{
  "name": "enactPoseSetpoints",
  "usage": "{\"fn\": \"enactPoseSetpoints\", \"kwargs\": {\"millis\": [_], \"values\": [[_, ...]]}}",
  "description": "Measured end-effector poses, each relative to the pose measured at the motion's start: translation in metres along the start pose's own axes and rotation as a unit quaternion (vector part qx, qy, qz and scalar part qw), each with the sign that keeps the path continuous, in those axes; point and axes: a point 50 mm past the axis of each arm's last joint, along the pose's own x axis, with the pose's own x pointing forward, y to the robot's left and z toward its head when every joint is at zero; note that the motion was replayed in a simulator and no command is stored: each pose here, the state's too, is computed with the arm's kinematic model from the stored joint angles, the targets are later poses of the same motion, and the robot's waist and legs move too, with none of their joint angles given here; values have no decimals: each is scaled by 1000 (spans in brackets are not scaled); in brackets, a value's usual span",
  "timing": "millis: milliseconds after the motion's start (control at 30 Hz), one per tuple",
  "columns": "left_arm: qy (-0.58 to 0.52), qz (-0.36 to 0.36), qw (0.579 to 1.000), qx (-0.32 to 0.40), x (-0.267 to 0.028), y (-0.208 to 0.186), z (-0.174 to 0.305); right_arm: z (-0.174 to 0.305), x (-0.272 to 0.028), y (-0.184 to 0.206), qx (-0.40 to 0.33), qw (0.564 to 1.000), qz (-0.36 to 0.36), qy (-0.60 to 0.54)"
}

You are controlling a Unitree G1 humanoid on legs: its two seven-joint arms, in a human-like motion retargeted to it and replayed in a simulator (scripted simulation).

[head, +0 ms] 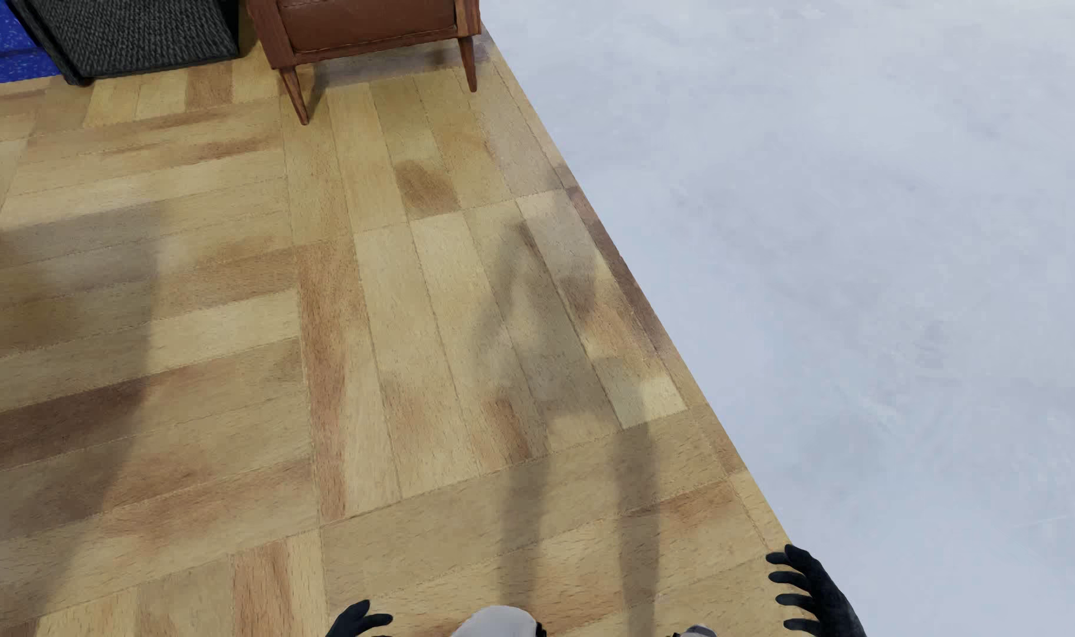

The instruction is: Walk to the armchair

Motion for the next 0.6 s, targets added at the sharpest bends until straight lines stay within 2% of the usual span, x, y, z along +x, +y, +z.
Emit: {"fn": "enactPoseSetpoints", "kwargs": {"millis": [67,133,200,233,300,400,433,467,533,600], "values": [[23,13,1000,-3,-10,16,-19,45,5,28,39,996,17,-74],[66,26,997,23,-17,23,-43,71,6,55,50,991,51,-113],[105,40,992,56,-20,27,-63,51,-1,69,42,993,77,-85],[82,60,994,30,-15,28,-50,27,-4,53,31,996,64,-48],[-2,49,998,24,2,5,0,-30,-23,21,4,998,38,52],[-97,4,994,49,10,-17,56,-47,-24,6,-1,997,17,82],[-77,-11,996,52,8,-11,42,-28,-14,-10,3,999,-11,41],[-37,-11,998,48,2,6,14,1,-3,-9,22,999,-23,-11],[36,14,999,34,-15,29,-30,60,8,29,54,994,12,-98],[119,18,991,54,-24,16,-68,89,9,66,44,987,68,-139]]}}
